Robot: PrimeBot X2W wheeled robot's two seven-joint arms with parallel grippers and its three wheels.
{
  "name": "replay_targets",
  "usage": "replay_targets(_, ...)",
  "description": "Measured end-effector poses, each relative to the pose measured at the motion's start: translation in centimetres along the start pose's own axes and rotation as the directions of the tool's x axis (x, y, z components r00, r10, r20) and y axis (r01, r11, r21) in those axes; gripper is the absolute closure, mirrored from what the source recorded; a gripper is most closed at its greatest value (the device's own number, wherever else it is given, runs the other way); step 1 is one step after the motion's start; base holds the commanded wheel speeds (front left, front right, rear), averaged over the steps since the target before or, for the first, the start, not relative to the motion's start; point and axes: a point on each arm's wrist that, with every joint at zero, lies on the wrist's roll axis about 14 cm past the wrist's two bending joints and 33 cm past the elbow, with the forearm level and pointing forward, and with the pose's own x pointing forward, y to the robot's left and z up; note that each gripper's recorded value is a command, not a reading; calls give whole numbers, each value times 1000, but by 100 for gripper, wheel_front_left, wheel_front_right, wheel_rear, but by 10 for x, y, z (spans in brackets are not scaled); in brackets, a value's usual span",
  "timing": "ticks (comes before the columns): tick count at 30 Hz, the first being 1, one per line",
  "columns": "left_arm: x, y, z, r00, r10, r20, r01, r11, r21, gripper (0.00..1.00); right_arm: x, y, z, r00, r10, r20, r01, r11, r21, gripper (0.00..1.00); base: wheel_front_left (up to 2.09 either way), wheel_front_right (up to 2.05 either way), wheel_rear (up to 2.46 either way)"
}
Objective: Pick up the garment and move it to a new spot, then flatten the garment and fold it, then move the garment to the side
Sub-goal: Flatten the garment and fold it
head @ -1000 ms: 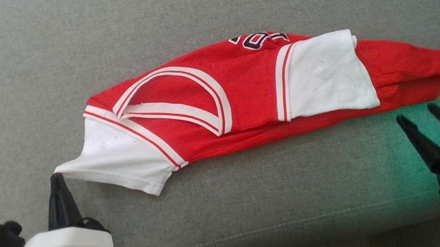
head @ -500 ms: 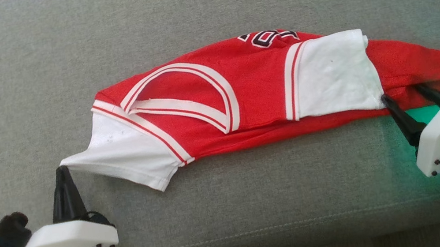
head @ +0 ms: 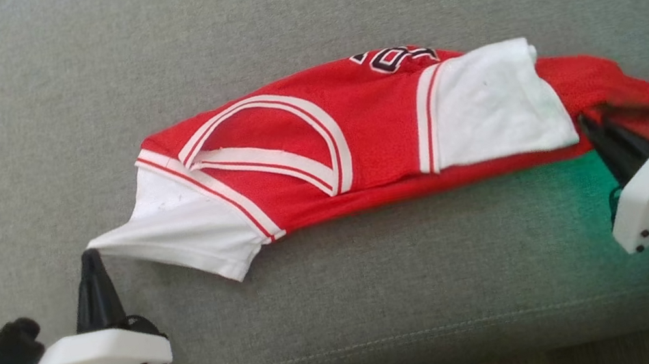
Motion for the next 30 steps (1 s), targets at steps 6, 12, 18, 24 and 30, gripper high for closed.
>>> replay_targets(6, 2, -13, 21, 996, -51, 72, 54, 998, -43, 100, -23, -7, 58, 981, -25, 194, 30, 999, -22, 100, 0, 0, 0)
replay_targets(12, -1, -39, 73, 964, -141, 227, 167, 981, -99, 100, -55, -10, 115, 909, -36, 415, 74, 994, -76, 100, 0, 0, 0)
replay_targets(18, -4, -49, 94, 940, -181, 290, 212, 974, -80, 100, -41, -6, 66, 973, -23, 230, 46, 995, -92, 100, 0, 0, 0)
replay_targets(24, -7, -38, 80, 957, -147, 251, 167, 984, -57, 100, -38, -9, 22, 990, -49, 132, 55, 998, -38, 0, 0, 0, 0)
replay_targets(30, -5, -14, 69, 973, -79, 219, 90, 995, -44, 100, -63, 3, -18, 995, -60, 83, 59, 998, 17, 0, 0, 0, 0)
